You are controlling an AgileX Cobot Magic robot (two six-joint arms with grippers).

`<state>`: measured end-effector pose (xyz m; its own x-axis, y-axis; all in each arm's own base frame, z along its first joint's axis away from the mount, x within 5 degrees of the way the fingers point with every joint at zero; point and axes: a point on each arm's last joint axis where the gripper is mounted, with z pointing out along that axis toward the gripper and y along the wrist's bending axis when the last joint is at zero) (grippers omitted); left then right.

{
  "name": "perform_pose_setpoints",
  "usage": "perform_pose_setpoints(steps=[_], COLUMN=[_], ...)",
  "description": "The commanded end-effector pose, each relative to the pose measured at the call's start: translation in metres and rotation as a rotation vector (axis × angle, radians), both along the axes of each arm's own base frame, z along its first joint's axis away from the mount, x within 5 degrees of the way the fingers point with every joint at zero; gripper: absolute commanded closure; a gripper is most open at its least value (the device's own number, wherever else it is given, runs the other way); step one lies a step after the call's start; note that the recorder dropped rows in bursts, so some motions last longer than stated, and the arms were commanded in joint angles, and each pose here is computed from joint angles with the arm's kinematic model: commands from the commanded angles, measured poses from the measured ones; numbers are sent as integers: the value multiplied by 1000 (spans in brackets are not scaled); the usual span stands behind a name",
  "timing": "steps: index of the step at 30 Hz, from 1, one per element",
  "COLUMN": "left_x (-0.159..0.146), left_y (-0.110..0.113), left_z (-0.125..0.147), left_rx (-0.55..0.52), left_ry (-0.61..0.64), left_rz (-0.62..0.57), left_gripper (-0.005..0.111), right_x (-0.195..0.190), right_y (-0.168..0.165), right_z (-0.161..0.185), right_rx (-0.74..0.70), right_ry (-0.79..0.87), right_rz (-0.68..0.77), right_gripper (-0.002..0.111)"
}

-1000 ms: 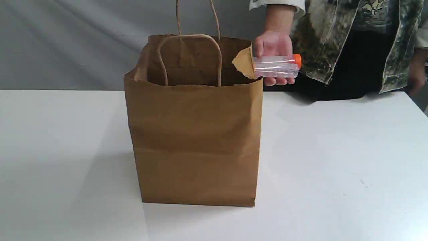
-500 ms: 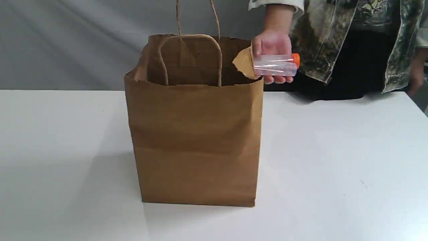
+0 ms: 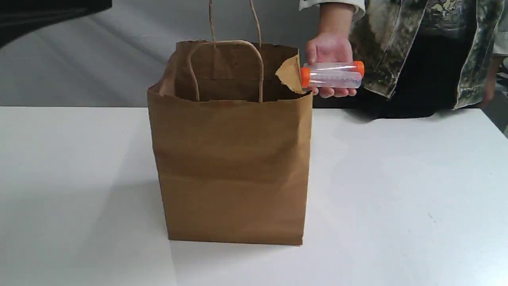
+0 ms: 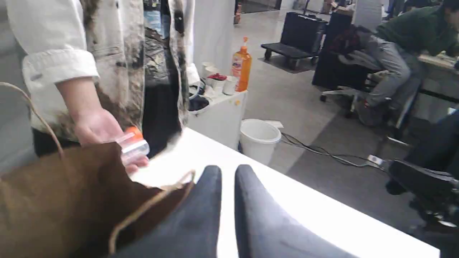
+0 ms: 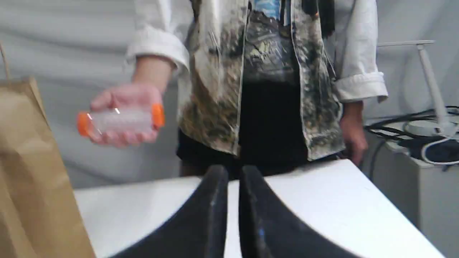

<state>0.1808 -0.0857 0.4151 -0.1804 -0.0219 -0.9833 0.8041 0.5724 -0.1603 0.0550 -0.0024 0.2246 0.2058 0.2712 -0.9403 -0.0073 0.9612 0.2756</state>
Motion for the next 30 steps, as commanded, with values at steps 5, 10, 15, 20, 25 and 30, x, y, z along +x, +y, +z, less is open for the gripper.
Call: perform_pose_setpoints(steps=[5, 10, 15, 20, 25, 30], left_x=[-3, -2, -7, -32, -62, -73], left_y=[8, 7, 12, 30, 42, 44], left_z=[14, 5, -20, -22, -23, -27], left_rx=[15, 12, 42, 37, 2, -34], left_ry=[-117, -79, -55, -157, -242, -236], left_rz=[127, 123, 180, 388, 508, 510], left_gripper=[98, 100, 107, 107, 107, 107], right_x=[-9, 14, 75, 140, 203, 243], right_y=[0, -1, -3, 6, 27, 64], right_z=[39, 99, 167, 211, 231, 234], right_rx=[78, -77, -88, -141, -391, -515], right_ry=[-346, -366, -166, 164, 465, 562], right_rz=[33, -24, -5, 43, 218, 731], right_gripper=[107, 108, 108, 108, 108, 108])
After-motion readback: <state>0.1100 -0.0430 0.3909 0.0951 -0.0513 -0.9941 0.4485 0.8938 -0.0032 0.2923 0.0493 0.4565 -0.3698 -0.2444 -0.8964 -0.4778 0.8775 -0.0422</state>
